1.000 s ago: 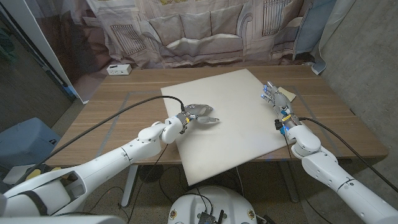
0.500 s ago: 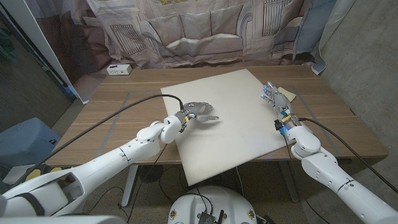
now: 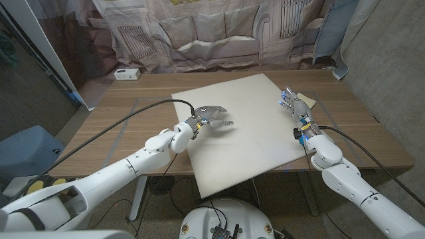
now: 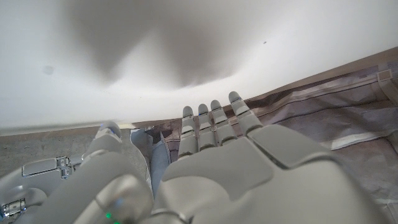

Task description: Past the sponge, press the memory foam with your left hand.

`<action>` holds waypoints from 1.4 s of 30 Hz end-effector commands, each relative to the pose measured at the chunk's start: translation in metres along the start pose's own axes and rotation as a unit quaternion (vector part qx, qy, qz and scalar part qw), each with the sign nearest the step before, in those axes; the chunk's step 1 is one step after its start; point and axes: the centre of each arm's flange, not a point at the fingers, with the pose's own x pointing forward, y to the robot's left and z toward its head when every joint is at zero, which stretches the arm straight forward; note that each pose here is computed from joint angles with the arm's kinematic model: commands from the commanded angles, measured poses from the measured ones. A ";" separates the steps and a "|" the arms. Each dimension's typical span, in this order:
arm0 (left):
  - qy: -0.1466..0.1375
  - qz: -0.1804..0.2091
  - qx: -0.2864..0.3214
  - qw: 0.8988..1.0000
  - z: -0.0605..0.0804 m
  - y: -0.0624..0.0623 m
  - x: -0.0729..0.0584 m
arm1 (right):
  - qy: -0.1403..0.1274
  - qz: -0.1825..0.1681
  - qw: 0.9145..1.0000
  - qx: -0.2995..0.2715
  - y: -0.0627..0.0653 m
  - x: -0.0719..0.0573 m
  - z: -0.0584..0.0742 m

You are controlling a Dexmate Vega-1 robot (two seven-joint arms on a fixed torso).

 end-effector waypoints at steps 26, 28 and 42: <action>0.013 0.070 -0.029 0.997 -0.006 0.033 -0.010 | -0.005 0.001 1.000 0.003 -0.004 0.002 0.002; 0.014 0.073 -0.036 0.997 -0.008 0.035 -0.011 | -0.007 0.001 1.000 0.003 -0.004 0.003 0.001; 0.005 0.085 -0.085 0.993 -0.018 0.044 -0.014 | -0.015 0.010 1.000 0.001 -0.002 0.010 0.001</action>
